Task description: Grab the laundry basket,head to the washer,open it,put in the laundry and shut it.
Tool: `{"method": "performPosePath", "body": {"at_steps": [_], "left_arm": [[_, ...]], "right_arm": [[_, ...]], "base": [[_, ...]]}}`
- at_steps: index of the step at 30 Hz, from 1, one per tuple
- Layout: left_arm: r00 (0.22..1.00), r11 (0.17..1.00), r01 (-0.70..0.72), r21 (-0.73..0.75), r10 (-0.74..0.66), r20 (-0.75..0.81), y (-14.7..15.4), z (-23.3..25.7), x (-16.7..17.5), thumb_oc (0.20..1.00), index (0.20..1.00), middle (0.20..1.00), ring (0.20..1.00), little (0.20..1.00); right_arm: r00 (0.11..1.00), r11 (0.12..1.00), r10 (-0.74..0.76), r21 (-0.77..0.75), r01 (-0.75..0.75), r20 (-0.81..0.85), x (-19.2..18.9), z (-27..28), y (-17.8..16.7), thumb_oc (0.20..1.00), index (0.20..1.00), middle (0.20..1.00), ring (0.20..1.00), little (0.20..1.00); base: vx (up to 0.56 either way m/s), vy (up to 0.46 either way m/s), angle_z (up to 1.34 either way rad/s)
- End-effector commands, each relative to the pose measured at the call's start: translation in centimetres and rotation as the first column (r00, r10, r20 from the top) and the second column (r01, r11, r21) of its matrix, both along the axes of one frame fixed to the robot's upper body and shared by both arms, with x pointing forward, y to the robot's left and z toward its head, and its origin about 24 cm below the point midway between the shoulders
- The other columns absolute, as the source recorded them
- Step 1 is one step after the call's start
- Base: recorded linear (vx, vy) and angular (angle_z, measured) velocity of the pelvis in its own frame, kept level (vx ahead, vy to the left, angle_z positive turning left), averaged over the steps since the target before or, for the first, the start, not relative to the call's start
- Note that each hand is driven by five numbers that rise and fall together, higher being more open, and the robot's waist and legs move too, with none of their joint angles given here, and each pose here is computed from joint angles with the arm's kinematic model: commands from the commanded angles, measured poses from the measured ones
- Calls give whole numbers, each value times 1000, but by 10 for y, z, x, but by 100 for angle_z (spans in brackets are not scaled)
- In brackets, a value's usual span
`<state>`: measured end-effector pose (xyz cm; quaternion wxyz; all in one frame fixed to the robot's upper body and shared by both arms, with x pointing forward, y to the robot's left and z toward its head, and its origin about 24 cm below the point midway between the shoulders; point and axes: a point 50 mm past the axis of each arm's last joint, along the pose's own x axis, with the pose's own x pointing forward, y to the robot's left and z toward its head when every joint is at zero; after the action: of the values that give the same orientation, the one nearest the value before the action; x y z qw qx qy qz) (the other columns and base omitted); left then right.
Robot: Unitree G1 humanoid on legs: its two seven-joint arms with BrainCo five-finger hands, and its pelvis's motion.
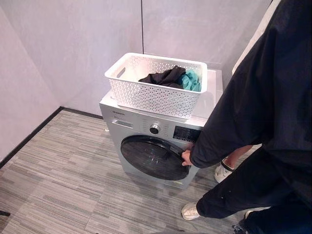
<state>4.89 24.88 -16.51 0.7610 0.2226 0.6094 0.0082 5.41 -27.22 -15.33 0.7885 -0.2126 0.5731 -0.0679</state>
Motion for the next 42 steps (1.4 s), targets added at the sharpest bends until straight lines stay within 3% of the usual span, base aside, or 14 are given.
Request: {"method": "performPosePath", "body": {"at_steps": [1,11,42], "left_arm": [[999,999,-40,27,39,21,6,2,12,1000,1000,1000,1000,1000],[999,999,-35,25,35,17,5,2,12,1000,1000,1000,1000,1000],[999,999,-32,10,32,-29,4,0,4,1000,1000,1000,1000,1000]], "right_arm": [[1000,999,22,-45,-22,1,7,3,-9,1000,1000,1000,1000,1000],[999,997,-6,-82,2,-47,-3,2,-15,1000,1000,1000,1000,1000],[989,1000,8,15,-6,-151,-26,-6,-2,1000,1000,1000,1000,1000]], "base": [[0,0,0],[14,5,6],[0,0,0]]}}
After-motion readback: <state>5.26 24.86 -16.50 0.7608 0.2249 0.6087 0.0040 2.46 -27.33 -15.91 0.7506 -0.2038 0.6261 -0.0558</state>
